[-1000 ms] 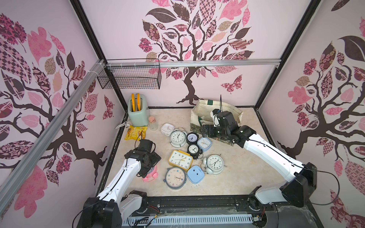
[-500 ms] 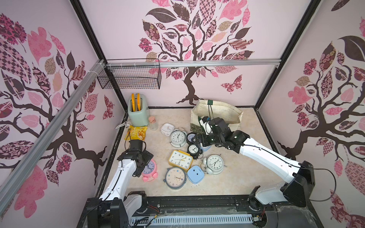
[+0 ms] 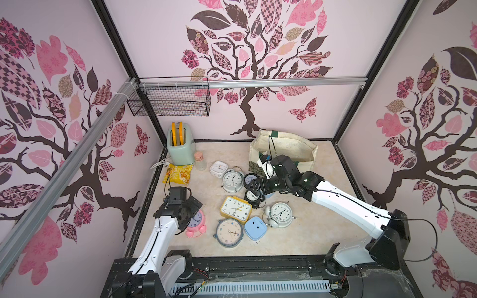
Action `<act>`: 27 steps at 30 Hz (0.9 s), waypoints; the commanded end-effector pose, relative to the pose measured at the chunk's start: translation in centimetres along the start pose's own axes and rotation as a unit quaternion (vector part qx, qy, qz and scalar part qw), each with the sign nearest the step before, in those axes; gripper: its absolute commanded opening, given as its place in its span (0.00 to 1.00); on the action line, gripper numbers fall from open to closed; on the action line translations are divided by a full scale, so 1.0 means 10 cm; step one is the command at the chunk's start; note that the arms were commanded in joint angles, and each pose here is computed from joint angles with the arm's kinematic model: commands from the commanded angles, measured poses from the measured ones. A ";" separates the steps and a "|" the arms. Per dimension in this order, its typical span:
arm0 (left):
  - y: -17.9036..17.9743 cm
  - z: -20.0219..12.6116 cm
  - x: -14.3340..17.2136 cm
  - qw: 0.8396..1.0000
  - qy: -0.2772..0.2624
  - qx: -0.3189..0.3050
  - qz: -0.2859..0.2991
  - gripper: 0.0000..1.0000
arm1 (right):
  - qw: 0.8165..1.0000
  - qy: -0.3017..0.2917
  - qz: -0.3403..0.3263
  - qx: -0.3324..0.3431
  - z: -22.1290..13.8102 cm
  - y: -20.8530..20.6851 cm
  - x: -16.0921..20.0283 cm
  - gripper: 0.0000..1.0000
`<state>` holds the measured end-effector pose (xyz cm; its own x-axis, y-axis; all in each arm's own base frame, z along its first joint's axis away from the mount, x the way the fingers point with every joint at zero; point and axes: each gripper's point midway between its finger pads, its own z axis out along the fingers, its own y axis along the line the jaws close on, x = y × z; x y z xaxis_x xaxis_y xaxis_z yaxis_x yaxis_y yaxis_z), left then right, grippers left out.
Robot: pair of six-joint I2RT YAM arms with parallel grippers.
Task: Put the alarm clock into the canvas bag
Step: Move the alarm to the center of the board.
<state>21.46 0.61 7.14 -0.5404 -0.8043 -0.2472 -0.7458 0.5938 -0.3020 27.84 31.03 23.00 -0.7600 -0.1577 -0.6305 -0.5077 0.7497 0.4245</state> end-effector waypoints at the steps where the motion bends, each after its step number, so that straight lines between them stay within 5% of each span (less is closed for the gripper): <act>1: 0.23 -0.24 -0.17 0.996 -0.040 -0.073 -0.003 0.98 | 1.000 0.013 0.001 -0.011 0.11 0.01 0.05 1.00; 4: 0.32 -0.17 -0.12 0.996 -0.032 -0.085 -0.023 0.98 | 1.000 0.015 0.002 -0.017 0.11 0.04 0.04 1.00; 18: 0.05 0.26 0.27 0.998 0.038 0.045 -0.016 0.98 | 0.999 0.022 -0.002 -0.035 0.10 0.10 0.08 1.00; 27: -0.49 0.26 0.59 0.989 0.050 0.130 0.041 0.98 | 1.000 0.022 -0.014 -0.006 0.12 0.00 0.05 1.00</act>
<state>21.29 -5.35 4.29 -0.6491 -0.7406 -0.1738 -0.6234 0.6487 -0.4365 27.40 31.82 22.31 -0.7658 -0.1887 -0.6148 -0.5339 0.7195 0.4441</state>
